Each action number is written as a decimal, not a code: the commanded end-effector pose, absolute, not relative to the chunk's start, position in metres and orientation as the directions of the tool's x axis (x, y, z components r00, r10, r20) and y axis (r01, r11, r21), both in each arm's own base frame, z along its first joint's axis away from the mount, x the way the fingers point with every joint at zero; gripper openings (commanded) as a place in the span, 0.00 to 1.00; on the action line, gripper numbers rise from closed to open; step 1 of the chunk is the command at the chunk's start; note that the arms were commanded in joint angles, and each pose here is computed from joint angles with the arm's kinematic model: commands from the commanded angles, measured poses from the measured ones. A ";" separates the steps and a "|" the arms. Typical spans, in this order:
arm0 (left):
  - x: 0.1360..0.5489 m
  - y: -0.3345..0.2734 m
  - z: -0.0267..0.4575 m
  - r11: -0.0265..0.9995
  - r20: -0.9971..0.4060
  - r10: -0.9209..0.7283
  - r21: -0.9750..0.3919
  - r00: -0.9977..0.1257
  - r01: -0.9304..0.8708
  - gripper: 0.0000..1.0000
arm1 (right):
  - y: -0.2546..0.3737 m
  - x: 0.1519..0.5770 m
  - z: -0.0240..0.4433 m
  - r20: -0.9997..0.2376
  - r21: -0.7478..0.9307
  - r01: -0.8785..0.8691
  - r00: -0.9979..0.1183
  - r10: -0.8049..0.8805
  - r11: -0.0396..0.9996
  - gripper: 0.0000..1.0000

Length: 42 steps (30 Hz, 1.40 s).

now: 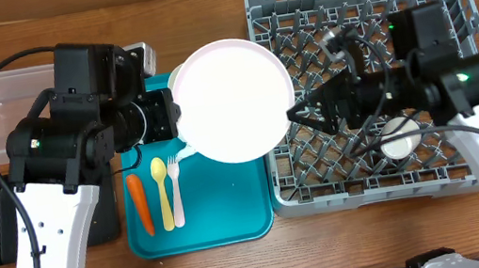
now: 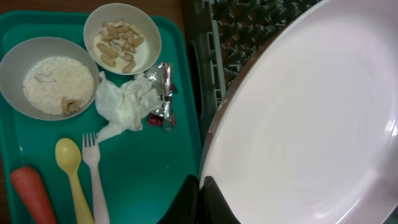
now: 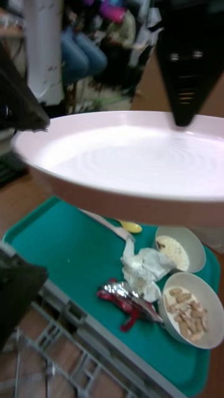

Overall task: Sort waste into correct bins and load items into the dishwasher rack
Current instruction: 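Lift the plate and hand it to the right gripper, then place the plate upright in the rack's right side with the right gripper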

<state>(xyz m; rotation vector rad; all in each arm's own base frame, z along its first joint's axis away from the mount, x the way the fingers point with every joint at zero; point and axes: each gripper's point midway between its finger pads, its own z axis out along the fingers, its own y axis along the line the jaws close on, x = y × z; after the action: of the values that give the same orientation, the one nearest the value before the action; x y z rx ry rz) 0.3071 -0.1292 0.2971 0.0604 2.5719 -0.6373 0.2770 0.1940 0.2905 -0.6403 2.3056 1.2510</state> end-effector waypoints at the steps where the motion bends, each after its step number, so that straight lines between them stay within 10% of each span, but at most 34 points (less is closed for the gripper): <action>1: 0.297 -0.148 0.320 0.845 -0.516 -0.028 -0.470 -0.856 0.256 0.04 | 0.210 0.275 0.300 -0.591 0.674 -0.616 -0.781 -0.202 0.409 0.59; 10: 0.293 -0.158 0.320 0.850 -0.530 0.008 -0.443 -0.848 0.285 0.04 | 0.198 0.294 0.283 -0.565 0.620 -0.558 -0.805 -0.179 0.551 0.15; 14: 0.296 -0.143 0.326 0.891 -0.551 -0.009 -0.383 -0.835 0.243 0.44 | 0.153 0.316 0.269 -0.508 0.498 -0.361 -0.858 -0.072 0.789 0.05; 20: 0.290 -0.101 0.358 0.967 -0.614 -0.034 -0.220 -0.789 0.129 0.66 | 0.053 0.337 0.267 -0.519 0.202 0.094 -0.834 0.188 0.975 0.05; 28: 0.252 -0.075 0.445 0.974 -0.753 -0.077 -0.196 -0.653 0.111 0.84 | -0.036 0.347 0.277 -0.642 -0.197 0.384 -0.746 0.177 0.902 0.05; 42: 0.217 -0.061 0.478 0.972 -0.814 -0.097 -0.201 -0.573 0.122 0.94 | -0.058 0.386 0.228 -0.450 -0.537 0.183 -0.888 -0.096 0.823 0.06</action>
<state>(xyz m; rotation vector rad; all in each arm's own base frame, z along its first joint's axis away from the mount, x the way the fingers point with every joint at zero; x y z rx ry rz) 0.2142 -0.0637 0.4800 0.0133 2.1530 -0.3245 0.3801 -0.0497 0.2231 0.0915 2.5552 -0.7271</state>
